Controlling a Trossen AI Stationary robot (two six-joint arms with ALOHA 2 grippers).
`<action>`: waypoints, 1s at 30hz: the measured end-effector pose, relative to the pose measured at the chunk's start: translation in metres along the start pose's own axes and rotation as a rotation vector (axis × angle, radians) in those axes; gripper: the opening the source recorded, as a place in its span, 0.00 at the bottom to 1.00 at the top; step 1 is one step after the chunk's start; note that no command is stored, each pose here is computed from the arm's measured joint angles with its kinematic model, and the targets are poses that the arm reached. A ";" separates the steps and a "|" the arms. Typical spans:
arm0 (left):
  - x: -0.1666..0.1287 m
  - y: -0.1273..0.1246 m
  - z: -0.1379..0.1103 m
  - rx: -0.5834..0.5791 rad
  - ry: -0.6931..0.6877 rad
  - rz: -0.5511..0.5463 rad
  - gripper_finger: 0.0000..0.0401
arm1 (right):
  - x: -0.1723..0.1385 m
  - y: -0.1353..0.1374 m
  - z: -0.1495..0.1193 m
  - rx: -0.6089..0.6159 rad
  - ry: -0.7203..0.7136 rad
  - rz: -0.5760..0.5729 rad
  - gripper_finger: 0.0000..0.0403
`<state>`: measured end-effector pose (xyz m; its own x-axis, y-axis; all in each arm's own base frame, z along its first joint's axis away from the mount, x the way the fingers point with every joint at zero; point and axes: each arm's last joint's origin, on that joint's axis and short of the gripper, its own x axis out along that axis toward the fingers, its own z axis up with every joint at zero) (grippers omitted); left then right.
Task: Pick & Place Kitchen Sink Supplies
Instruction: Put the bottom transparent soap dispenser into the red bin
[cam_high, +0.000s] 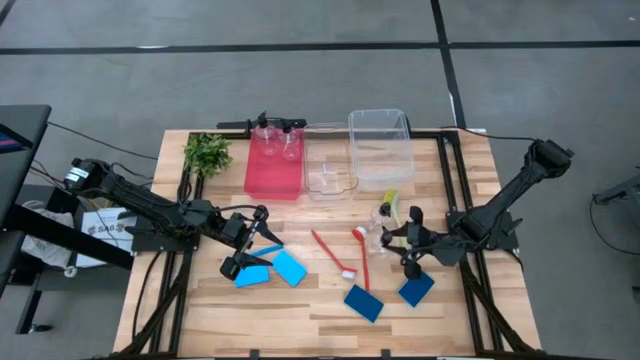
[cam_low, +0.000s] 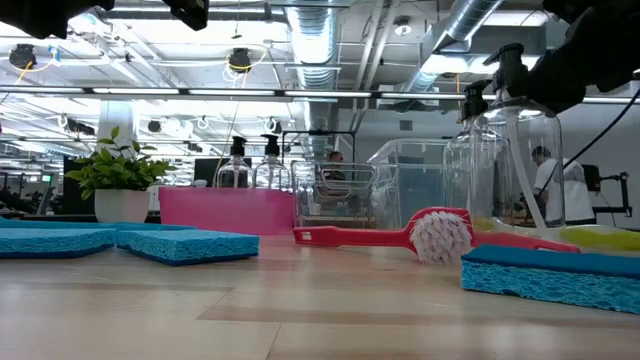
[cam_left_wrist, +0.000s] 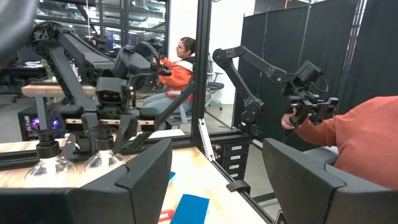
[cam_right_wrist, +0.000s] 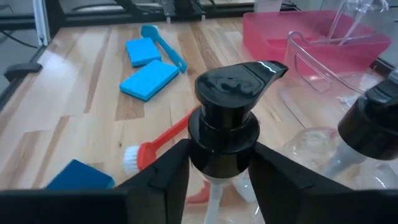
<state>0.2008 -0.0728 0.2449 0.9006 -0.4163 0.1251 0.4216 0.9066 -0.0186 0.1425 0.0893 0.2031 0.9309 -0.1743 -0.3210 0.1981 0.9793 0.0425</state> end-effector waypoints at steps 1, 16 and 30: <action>0.000 0.000 0.000 0.000 0.000 0.000 0.63 | 0.000 0.000 0.001 0.007 -0.006 0.003 0.39; 0.000 -0.002 0.001 0.055 -0.015 -0.009 0.63 | 0.000 0.003 0.007 0.013 -0.057 0.023 0.34; 0.000 -0.002 0.001 0.053 -0.015 -0.008 0.63 | 0.000 0.003 0.006 0.005 -0.050 0.023 0.53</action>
<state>0.2000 -0.0743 0.2463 0.8952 -0.4232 0.1395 0.4226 0.9056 0.0351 0.1447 0.0915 0.2093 0.9492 -0.1573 -0.2724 0.1782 0.9825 0.0537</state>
